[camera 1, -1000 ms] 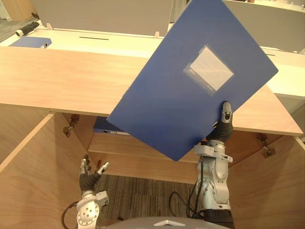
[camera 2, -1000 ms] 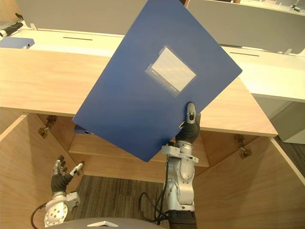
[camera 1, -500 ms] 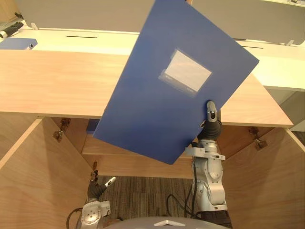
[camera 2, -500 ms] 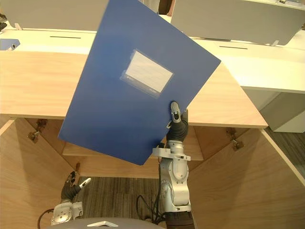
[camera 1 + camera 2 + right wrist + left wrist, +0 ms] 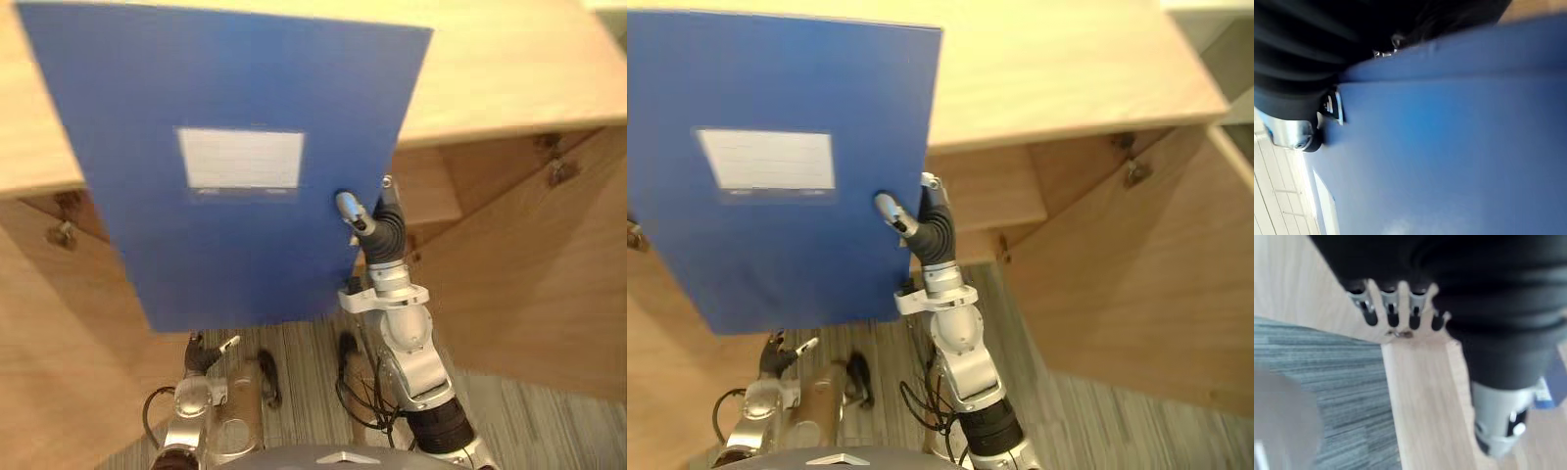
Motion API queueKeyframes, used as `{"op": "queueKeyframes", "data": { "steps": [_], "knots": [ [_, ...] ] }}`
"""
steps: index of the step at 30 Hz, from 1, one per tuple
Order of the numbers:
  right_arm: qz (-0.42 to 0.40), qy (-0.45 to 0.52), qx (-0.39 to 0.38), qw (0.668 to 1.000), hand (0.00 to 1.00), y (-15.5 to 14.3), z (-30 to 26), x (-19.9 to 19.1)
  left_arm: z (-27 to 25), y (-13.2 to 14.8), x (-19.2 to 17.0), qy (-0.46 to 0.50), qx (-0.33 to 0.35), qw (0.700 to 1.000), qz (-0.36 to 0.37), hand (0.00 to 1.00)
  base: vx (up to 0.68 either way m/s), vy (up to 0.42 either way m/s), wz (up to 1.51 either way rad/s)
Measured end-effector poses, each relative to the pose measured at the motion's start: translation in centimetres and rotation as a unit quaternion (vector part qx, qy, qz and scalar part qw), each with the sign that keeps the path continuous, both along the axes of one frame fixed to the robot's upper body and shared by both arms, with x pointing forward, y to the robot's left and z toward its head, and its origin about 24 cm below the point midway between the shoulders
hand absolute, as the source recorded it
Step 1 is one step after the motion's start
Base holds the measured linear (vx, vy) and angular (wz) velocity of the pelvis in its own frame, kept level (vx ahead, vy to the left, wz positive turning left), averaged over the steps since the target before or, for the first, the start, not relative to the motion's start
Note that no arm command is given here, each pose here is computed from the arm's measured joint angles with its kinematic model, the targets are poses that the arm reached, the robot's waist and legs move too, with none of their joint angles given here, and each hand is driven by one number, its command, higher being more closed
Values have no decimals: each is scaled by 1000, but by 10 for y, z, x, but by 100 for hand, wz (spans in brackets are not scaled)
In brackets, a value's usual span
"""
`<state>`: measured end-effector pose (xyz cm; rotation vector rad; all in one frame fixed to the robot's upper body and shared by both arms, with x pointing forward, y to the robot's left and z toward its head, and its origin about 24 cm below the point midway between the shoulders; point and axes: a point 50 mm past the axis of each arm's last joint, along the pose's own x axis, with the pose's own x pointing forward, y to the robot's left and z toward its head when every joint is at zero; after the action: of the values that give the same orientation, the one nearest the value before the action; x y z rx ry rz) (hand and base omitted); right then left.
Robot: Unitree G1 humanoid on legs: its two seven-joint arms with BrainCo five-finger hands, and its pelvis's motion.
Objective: Walk over to the cabinet, pick up the folder, carry it to the office cabinet, place the folder inside the office cabinet, then close the office cabinet door
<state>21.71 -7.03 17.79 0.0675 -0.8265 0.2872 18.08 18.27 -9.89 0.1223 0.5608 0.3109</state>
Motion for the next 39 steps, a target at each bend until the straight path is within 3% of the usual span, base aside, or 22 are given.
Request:
{"op": "queueKeyframes", "data": {
  "steps": [5,17,27,31,39],
  "knots": [
    [-7,-66,-2,998,100,3,20,-19,18,-4,15,-54,-11,998,11,0,-101,-5,7],
    [-118,-115,-65,984,100,-7,23,-10,56,-2,49,-150,-17,988,43,0,-55,-17,4],
    [-232,-54,-113,965,100,-37,7,29,90,5,76,-228,-26,971,66,0,-61,-64,7],
    [-242,-44,-84,966,100,-47,12,35,96,7,77,-244,-32,966,75,0,-39,-75,4],
    [-264,-17,48,963,100,-82,24,42,97,10,77,-249,-45,964,87,0,-42,-73,5]
  ]
}}
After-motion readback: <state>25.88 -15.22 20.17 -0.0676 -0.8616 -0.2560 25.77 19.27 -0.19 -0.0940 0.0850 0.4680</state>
